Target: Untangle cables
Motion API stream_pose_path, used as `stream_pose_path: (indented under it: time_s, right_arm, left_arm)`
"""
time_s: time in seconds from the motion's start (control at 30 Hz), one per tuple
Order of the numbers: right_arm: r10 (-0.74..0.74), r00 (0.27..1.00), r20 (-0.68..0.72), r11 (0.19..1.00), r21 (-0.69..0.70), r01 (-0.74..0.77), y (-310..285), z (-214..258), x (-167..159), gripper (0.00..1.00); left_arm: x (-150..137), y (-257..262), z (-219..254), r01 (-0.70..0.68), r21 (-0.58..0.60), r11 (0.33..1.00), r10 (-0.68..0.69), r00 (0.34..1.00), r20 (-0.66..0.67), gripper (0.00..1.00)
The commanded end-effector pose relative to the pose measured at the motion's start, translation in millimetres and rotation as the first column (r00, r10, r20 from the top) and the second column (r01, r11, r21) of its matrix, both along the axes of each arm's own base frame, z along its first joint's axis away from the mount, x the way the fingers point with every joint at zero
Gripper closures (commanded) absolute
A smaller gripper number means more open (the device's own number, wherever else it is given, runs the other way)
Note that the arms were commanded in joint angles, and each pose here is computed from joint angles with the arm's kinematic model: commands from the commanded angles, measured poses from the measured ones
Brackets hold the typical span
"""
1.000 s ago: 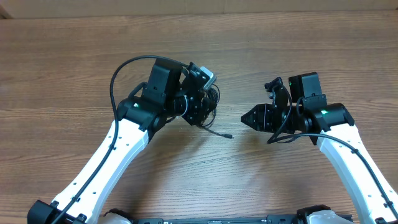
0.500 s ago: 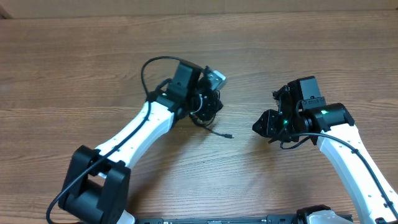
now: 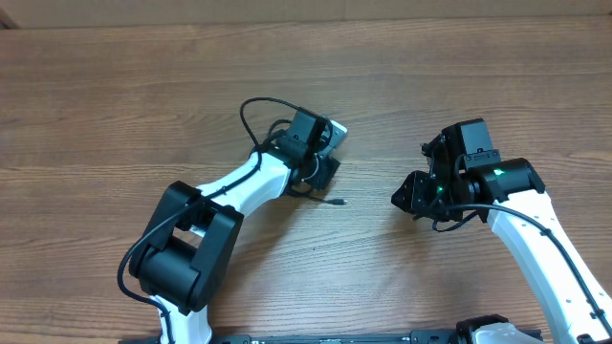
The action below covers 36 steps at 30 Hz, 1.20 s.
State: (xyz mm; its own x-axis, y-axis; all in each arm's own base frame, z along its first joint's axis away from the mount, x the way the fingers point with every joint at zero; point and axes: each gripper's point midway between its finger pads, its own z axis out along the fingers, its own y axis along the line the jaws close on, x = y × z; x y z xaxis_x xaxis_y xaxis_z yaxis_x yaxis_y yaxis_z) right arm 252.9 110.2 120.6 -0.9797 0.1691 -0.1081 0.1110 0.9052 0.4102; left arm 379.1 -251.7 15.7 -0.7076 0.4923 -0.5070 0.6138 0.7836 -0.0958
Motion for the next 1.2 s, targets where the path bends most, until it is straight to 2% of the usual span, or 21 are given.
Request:
stream_pose_path:
  time_s: [0.0, 0.17, 0.37, 0.47, 0.5, 0.67, 0.8, 0.83, 0.93, 0.97, 1.03, 1.17]
  right_arm:
    - [-0.009, 0.999, 0.034, 1.0, -0.001, 0.009, 0, 9, 7, 0.62]
    - [-0.009, 0.999, 0.037, 1.0, 0.0, 0.009, 0, 9, 8, 0.62]
    - [-0.009, 0.999, 0.041, 1.0, 0.001, 0.009, 0, 9, 9, 0.62]
    - [-0.009, 0.999, 0.044, 1.0, 0.001, 0.009, 0, 10, 10, 0.62]
    - [-0.009, 0.999, 0.045, 1.0, 0.002, 0.009, 0, 10, 10, 0.62]
    - [-0.003, 0.999, 0.047, 1.0, 0.0, 0.003, 0, 10, 10, 0.62]
    - [-0.002, 0.999, 0.05, 1.0, 0.0, 0.002, 0, 10, 11, 0.62]
    - [-0.003, 0.999, 0.052, 1.0, 0.001, 0.003, 0, 10, 11, 0.62]
    - [-0.003, 0.998, 0.055, 1.0, 0.002, 0.003, 1, 10, 12, 0.62]
    - [-0.002, 0.998, 0.055, 1.0, 0.001, 0.002, 1, 10, 12, 0.62]
    - [-0.003, 0.998, 0.055, 1.0, 0.001, 0.003, 1, 10, 12, 0.62]
    - [-0.003, 0.999, 0.054, 1.0, 0.002, 0.002, 1, 10, 11, 0.62]
  left_arm:
    - [16, 30, -3, -0.154, 0.063, 0.986, 0.153, 0.988, 0.011, 0.46]
    - [13, 30, -4, -0.175, 0.058, 0.983, 0.176, 0.984, -0.006, 0.48]
    - [-7, 23, -10, -0.15, 0.028, 0.988, 0.152, 0.982, -0.11, 0.75]
    - [-19, 22, -13, -0.129, 0.026, 0.991, 0.131, 0.977, -0.165, 0.93]
    - [-22, 22, -11, -0.119, 0.025, 0.993, 0.121, 0.977, -0.175, 0.96]
    - [-26, 27, 41, -0.131, -0.005, 0.991, 0.129, 0.981, -0.146, 0.96]
    - [-33, 35, 70, -0.141, -0.016, 0.99, 0.138, 0.983, -0.119, 0.89]
    - [-32, 35, 72, -0.142, -0.018, 0.99, 0.14, 0.984, -0.114, 0.82]
    - [-29, 33, 72, -0.152, -0.03, 0.988, 0.148, 0.983, -0.106, 0.49]
    - [-26, 31, 72, -0.169, -0.042, 0.985, 0.164, 0.981, -0.106, 0.43]
    - [-20, 28, 70, -0.199, -0.064, 0.978, 0.192, 0.976, -0.105, 0.39]
    - [-12, 19, 61, -0.233, -0.091, 0.968, 0.222, 0.968, -0.116, 0.39]
